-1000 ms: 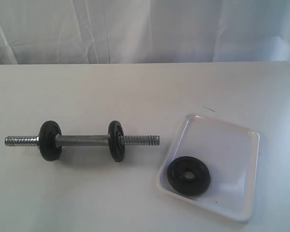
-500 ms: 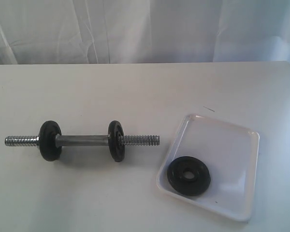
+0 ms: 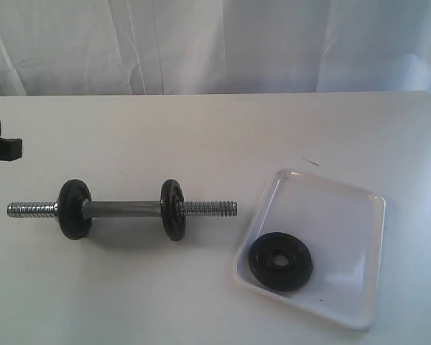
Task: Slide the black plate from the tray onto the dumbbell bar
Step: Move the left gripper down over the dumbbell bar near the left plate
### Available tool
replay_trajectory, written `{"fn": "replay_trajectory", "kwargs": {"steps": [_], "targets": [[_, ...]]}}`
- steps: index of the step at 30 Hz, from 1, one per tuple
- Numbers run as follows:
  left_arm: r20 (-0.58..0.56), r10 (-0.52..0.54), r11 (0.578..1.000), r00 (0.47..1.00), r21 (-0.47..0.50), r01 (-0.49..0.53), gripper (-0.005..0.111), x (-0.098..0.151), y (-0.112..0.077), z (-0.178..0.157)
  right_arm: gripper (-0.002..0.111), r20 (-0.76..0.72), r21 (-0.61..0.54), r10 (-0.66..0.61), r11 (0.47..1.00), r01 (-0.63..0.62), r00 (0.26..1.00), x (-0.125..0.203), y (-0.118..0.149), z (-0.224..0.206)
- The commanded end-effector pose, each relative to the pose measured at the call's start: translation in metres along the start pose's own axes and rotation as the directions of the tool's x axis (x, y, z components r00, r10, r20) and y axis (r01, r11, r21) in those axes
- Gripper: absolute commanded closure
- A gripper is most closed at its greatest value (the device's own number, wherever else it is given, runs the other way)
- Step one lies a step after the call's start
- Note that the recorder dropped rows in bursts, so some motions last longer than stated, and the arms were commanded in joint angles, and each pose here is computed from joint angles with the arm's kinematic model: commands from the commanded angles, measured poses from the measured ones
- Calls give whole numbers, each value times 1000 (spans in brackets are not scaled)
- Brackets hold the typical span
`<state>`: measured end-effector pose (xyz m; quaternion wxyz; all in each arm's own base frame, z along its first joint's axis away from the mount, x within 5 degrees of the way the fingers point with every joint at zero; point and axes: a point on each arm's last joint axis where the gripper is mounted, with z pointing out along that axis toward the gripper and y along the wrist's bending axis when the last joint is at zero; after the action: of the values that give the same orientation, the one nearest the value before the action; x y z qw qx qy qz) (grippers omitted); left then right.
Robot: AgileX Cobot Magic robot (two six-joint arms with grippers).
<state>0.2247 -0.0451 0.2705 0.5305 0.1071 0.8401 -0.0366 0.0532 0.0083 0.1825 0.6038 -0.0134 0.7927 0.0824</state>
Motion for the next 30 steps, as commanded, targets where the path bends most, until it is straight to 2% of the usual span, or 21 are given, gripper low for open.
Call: {"fn": "replay_trajectory", "kwargs": {"steps": [1,2,4,6,8,11,14,17,19,21,27,30], "targets": [[-255,134,991,958,36,-129,107,-16,-16,17,108,9,-1,-3,1000,3,1000,0,0,0],[-288,187,982,939,68,-175,107,-19,-23,22,108,9,-1,-3,1000,3,1000,0,0,0],[-339,346,936,875,195,-294,107,-21,-46,31,108,9,-1,-3,1000,3,1000,0,0,0],[-341,500,853,796,351,-385,107,-20,-70,36,108,9,-1,-3,1000,3,1000,0,0,0],[-297,635,745,713,478,-465,107,-20,-91,42,108,9,-1,-3,1000,3,1000,0,0,0],[-229,736,640,637,543,-544,107,-17,-106,53,108,9,-1,-3,1000,3,1000,0,0,0],[-171,808,548,564,573,-610,107,-9,-110,66,108,9,-1,-3,1000,3,1000,0,0,0],[-109,880,427,462,608,-670,107,-1,-112,75,108,9,-1,-3,1000,3,1000,0,0,0],[-92,892,402,443,611,-682,103,2,-114,81,108,9,-1,-3,1000,3,1000,0,0,0],[-92,887,410,453,608,-680,94,6,-116,87,108,9,-1,-3,1000,3,1000,0,0,0],[-97,888,408,449,614,-676,40,14,-119,98,108,9,-1,-3,1000,3,1000,0,0,0],[-64,908,361,413,618,-698,29,17,-120,102,108,9,-1,-3,1000,3,1000,0,0,0]]}}
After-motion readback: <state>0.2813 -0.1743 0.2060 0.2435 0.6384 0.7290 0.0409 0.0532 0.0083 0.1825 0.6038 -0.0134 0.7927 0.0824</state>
